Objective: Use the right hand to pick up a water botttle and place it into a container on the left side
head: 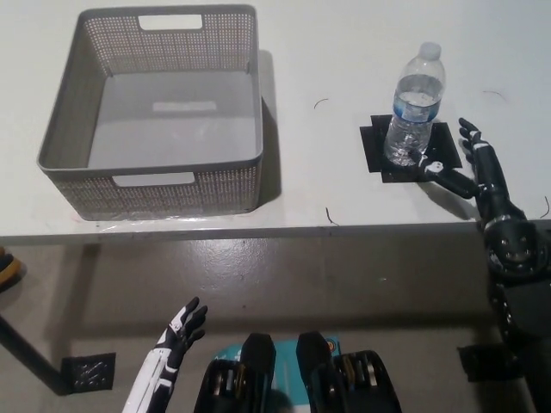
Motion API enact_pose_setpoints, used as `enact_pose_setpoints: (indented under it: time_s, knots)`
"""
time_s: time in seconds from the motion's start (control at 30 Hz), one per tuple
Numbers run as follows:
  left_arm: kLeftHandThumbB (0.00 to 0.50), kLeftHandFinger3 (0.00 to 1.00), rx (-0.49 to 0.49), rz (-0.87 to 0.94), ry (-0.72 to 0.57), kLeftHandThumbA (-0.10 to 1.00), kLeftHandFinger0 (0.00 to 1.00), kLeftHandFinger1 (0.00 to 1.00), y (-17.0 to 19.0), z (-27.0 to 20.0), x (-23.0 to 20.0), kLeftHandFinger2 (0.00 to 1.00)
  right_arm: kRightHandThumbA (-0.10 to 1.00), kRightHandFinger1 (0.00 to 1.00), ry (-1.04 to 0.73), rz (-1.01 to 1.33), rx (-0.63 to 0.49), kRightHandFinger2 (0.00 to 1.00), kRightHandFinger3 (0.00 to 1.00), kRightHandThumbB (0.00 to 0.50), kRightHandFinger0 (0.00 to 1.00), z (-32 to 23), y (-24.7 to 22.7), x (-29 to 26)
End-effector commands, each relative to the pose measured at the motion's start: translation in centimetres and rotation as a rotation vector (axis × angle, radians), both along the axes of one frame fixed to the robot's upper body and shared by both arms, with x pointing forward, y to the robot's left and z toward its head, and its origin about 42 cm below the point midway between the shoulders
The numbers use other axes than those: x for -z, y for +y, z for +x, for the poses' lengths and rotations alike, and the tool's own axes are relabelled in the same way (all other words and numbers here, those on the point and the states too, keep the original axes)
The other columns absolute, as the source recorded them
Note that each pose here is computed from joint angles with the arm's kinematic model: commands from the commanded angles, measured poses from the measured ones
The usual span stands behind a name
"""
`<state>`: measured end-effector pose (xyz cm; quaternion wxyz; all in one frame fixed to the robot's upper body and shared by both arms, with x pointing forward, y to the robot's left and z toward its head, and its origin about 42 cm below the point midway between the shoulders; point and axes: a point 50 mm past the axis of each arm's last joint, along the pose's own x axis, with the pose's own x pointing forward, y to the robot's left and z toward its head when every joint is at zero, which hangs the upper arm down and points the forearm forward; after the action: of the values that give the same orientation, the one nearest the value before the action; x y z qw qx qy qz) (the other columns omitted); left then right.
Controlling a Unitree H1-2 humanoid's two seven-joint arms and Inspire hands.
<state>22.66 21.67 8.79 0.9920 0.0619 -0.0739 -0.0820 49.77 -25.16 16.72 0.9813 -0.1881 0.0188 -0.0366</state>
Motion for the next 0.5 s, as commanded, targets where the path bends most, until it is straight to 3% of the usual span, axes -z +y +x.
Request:
enact_pose_setpoints:
  time_s: [0.0,0.3,0.43,0.47]
  knots:
    - [0.242,1.00,0.032,0.000,-0.049,1.00,1.00,1.00,0.1,-0.3,-0.3,1.00,1.00,1.00,-0.129,-0.078,-0.018,1.00,1.00,0.498,1.00,2.8,1.0,-5.2]
    - [0.264,1.00,0.051,-0.001,-0.036,1.00,1.00,1.00,-0.2,-0.6,0.0,1.00,0.95,1.00,-0.102,-0.126,-0.067,1.00,1.00,0.500,1.00,6.2,3.0,-8.0]
    - [0.246,1.00,0.059,0.001,-0.039,1.00,1.00,1.00,-0.2,-0.4,0.1,1.00,0.82,1.00,-0.112,-0.164,-0.119,1.00,1.00,0.500,1.00,7.9,4.1,-10.8]
    - [0.238,1.00,0.062,0.005,-0.041,1.00,1.00,1.00,-0.3,-0.4,0.2,1.00,0.71,1.00,-0.135,-0.138,-0.113,1.00,1.00,0.500,1.00,8.2,4.4,-11.4]
